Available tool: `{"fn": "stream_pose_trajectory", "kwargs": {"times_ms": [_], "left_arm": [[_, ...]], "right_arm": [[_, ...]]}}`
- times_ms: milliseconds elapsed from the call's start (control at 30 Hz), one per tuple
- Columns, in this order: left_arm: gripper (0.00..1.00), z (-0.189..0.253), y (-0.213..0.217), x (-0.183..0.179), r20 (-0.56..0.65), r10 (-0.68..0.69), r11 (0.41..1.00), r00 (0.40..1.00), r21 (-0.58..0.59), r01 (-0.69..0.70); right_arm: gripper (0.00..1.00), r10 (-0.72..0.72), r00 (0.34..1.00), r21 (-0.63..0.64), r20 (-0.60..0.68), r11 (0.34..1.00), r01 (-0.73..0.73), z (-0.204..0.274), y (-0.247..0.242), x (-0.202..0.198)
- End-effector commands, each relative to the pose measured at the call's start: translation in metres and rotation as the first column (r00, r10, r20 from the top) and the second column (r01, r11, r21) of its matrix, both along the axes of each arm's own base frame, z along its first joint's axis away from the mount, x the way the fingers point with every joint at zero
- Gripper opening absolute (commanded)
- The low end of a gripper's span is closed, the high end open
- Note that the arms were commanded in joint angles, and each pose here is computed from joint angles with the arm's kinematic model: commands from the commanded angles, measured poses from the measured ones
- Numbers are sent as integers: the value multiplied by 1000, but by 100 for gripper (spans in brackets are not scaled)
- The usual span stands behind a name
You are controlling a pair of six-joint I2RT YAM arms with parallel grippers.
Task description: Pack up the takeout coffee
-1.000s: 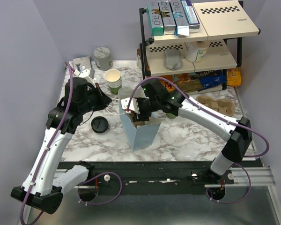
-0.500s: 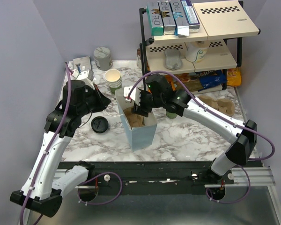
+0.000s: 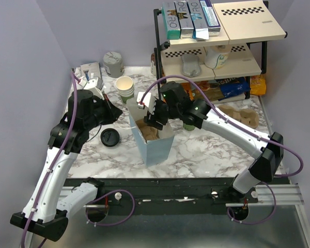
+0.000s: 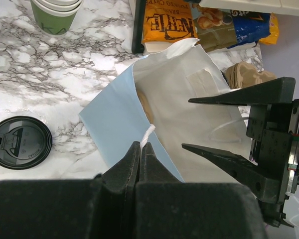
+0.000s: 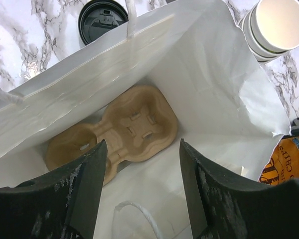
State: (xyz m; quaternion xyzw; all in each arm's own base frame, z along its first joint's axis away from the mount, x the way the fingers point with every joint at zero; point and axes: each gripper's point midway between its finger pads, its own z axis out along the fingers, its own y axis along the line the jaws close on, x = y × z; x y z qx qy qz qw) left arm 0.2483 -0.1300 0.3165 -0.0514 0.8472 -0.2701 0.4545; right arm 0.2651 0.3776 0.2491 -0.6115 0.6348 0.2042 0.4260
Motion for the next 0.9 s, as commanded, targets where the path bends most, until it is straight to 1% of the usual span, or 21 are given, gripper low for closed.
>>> {"fn": "stream_pose_trajectory", "kwargs": {"times_ms": [0, 267, 333, 367, 400, 433, 500, 533, 567, 600, 667, 733, 767, 800, 867], "left_arm": [[0, 4, -4, 4, 31, -19, 1000, 999, -15, 19], [0, 4, -7, 3, 38, -39, 999, 999, -18, 39], [0, 5, -2, 2, 44, -15, 1000, 999, -9, 16], [7, 8, 1, 1, 49, -5, 1000, 999, -3, 5], [19, 8, 4, -1, 44, 5, 1000, 999, 5, -5], [34, 10, 9, 0, 56, 29, 999, 998, 18, -30], [53, 25, 12, 0, 96, 33, 999, 995, 26, -35], [75, 32, 13, 2, 117, 35, 999, 993, 28, -39], [85, 44, 14, 3, 147, 44, 999, 988, 26, -48], [99, 50, 13, 9, 169, 39, 998, 985, 33, -45], [99, 68, 12, 16, 214, 39, 999, 976, 26, -45], [99, 72, 9, 30, 217, 37, 998, 976, 40, -46], [99, 84, 9, 34, 236, 40, 998, 971, 40, -51], [99, 80, 5, 43, 223, 24, 998, 974, 58, -38], [99, 86, -1, 50, 259, -43, 994, 965, 111, 14]], "right_arm": [[68, -34, 999, 0, -32, 999, 34, 4, -5, -9], [68, -70, 992, -35, -106, 997, 67, -18, -9, -23], [68, -69, 992, -36, -105, 997, 66, -19, -9, -28], [68, -74, 992, -45, -101, 997, 70, -23, -11, -29], [68, -69, 993, -43, -97, 997, 65, -22, -11, -30], [68, -65, 994, -36, -90, 997, 62, -20, -11, -30], [68, -49, 996, -25, -74, 999, 47, -14, -9, -31], [68, -49, 997, -15, -65, 999, 48, -9, -8, -30], [68, -46, 997, -4, -55, 999, 46, -2, -8, -29], [68, -46, 998, 19, -42, 999, 46, 9, -6, -28], [68, -47, 998, 53, -32, 997, 49, 23, -5, -29], [69, -53, 998, 101, -16, 993, 54, 40, -1, -27], [69, -76, 997, 119, -14, 990, 77, 47, -2, -24], [71, -94, 996, 135, -10, 986, 94, 54, -3, -23], [73, -171, 985, 185, 12, 969, 166, 73, -8, -13]]}}
